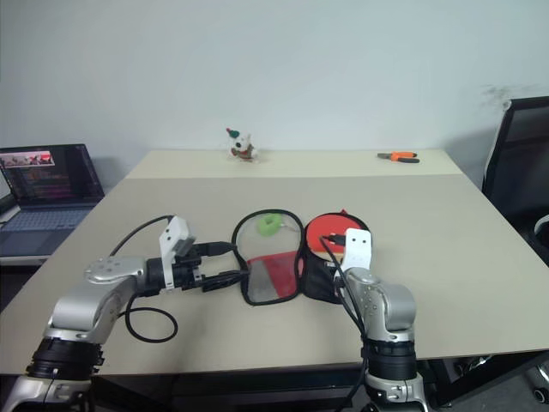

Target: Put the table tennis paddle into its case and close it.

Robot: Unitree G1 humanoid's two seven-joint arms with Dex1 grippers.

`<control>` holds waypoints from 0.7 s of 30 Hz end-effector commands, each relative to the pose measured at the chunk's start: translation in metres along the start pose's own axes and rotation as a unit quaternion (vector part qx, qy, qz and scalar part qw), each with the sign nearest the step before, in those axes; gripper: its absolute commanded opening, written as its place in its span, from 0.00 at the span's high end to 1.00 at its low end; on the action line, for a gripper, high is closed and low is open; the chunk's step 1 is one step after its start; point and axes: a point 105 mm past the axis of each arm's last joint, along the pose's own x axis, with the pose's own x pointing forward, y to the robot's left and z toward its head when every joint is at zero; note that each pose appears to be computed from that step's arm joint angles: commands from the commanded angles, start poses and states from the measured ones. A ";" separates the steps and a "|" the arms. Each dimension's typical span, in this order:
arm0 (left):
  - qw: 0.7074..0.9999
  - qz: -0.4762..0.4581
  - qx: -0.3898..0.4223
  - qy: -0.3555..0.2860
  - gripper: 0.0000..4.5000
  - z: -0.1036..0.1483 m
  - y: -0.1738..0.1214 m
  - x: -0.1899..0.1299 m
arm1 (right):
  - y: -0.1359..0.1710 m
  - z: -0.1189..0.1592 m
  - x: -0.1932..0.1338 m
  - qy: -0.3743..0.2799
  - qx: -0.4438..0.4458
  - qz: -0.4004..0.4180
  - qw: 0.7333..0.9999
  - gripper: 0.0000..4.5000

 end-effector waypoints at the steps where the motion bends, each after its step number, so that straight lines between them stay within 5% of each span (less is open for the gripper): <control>1: 0.999 0.002 0.029 -0.013 0.00 0.013 0.000 -0.001 | 0.039 0.006 -0.011 -0.019 0.024 0.073 0.997 0.67; 21: 0.999 -0.002 0.027 -0.018 0.00 0.013 -0.001 0.005 | 0.023 0.006 -0.014 -0.029 0.003 0.052 0.998 0.67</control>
